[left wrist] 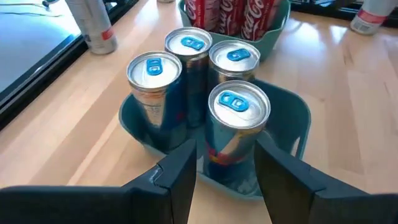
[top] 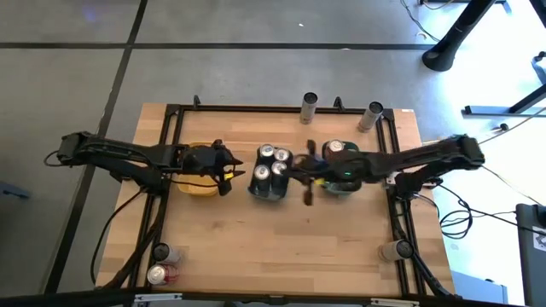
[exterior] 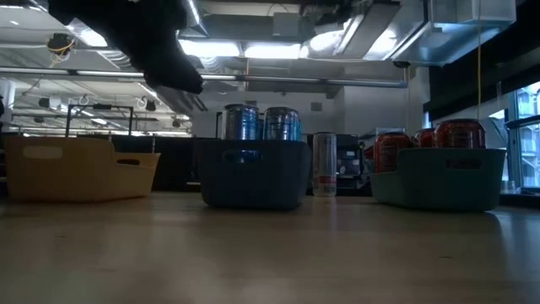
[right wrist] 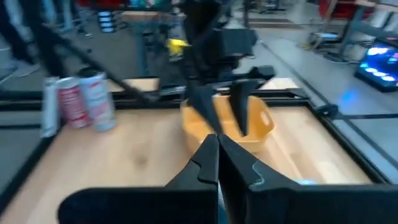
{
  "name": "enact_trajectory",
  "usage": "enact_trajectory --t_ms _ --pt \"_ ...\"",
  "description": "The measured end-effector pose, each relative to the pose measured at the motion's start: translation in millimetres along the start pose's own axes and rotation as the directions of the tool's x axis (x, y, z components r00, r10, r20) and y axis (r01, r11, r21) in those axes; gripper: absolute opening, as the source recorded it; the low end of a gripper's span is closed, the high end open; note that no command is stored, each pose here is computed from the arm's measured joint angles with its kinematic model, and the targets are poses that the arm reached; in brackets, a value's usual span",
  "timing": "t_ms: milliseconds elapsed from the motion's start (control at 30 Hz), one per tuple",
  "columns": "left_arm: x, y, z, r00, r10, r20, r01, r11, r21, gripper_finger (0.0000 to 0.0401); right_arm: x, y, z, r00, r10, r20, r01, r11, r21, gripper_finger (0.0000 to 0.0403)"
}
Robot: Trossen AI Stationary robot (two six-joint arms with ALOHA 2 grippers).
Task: Sort soda cans
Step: Put the red soda can into green bin
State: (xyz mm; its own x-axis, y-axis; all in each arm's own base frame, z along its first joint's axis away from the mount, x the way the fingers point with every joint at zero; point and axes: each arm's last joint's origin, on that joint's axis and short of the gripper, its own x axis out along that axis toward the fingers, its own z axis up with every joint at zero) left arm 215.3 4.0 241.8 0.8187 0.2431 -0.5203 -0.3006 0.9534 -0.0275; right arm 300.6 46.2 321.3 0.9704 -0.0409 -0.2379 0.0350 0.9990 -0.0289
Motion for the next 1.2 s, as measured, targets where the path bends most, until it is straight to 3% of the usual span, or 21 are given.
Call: enact_trajectory --t_ms 100,200,333,467,700,1067,1200 --pt "1 -2 4 0.999 -0.012 0.043 0.013 1.000 -0.020 0.0153 -20 10 1 0.998 0.034 -0.057 -0.033 0.999 0.012 0.0003" --pt "2 -1 8 0.997 0.001 0.082 -0.002 1.000 0.022 0.0153 -26 22 -5 0.993 0.005 -0.116 -0.003 1.000 0.017 0.0003" --pt "2 6 15 0.986 0.076 0.147 -0.071 0.997 -0.038 0.0153 -21 37 -20 0.978 -0.059 -0.200 0.060 0.998 -0.002 0.0003" --pt "2 11 22 0.972 0.101 0.211 -0.109 0.994 0.027 0.0153 -14 48 -36 0.957 -0.122 -0.264 0.115 0.993 -0.040 0.0003" --pt "3 18 26 0.964 0.130 0.233 -0.132 0.991 -0.006 0.0153 -6 53 -54 0.921 -0.164 -0.353 0.162 0.986 -0.034 0.0003" --pt "-1 3 27 0.967 0.063 0.245 -0.079 0.995 0.056 0.0153 -1 53 -63 0.897 -0.204 -0.393 0.197 0.979 -0.057 0.0003" --pt "-3 -5 26 0.969 0.030 0.244 -0.050 0.996 0.076 0.0180 -1 53 -63 0.896 -0.212 -0.391 0.205 0.977 -0.060 0.0003"
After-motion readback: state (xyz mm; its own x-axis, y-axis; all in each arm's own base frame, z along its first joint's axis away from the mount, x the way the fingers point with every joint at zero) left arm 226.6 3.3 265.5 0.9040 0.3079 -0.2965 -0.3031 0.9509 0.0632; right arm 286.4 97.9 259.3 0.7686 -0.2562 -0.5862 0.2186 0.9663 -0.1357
